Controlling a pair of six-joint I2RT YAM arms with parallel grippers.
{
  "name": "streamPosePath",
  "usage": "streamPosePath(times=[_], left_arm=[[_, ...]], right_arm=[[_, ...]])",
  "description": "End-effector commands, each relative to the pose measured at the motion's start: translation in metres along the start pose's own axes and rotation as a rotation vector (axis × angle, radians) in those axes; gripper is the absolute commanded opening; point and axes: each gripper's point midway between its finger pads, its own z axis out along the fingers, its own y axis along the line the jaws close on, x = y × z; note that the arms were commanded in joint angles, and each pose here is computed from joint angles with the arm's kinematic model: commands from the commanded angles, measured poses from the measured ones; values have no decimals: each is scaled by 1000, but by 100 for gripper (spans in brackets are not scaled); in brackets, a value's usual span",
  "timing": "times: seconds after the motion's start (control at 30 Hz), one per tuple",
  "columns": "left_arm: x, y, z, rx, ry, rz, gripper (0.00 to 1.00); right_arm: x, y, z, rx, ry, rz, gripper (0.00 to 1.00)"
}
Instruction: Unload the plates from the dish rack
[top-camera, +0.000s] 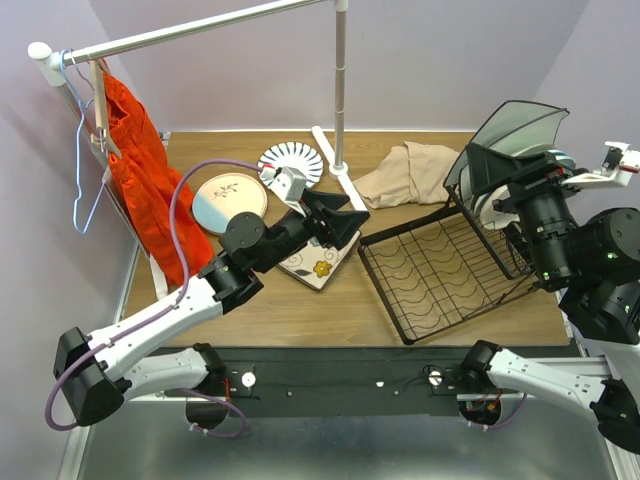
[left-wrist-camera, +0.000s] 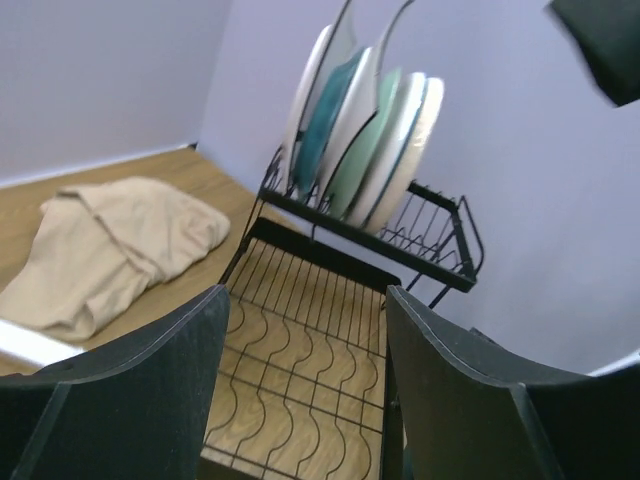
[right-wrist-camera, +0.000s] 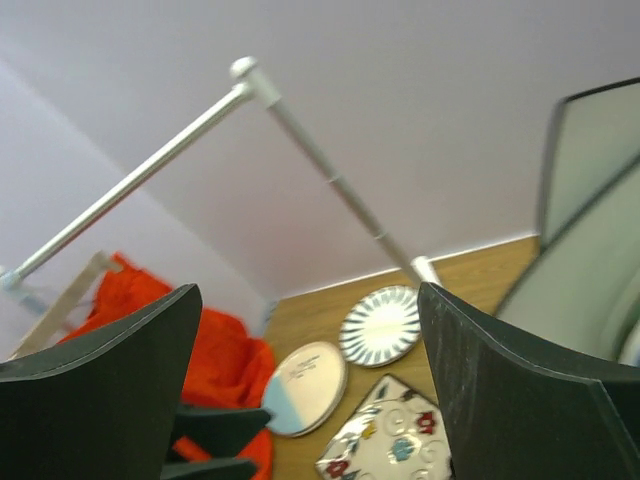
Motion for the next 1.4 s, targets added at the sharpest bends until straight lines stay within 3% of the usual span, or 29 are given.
streamPosePath(times=[0.0, 0.23, 0.47, 0.67, 0.83, 0.93, 1.17, 1.37], left_arm=[[-28, -38, -1, 169, -40, 121, 72], [-48, -25, -11, 65, -24, 230, 72], [-43, -8, -20, -16, 23, 303, 72], [-42, 0, -18, -51, 73, 357, 72], [-27, 37, -17, -178, 120, 514, 72], [-13, 51, -21, -226, 165, 522, 72], [-31, 44, -35, -216, 78, 515, 72], [-38, 43, -41, -225, 47, 516, 72]], right_arm=[[-1, -73, -9, 364, -57, -148, 95], [-14, -128, -37, 687, -137, -259, 92], [-19, -139, -43, 800, -172, -307, 91], [-9, -135, -34, 795, -151, -330, 90], [-17, -135, -33, 867, -162, -392, 90], [-22, -132, -32, 864, -163, -391, 90], [0, -127, -13, 860, -93, -503, 91], [-5, -127, -15, 890, -108, -508, 91]])
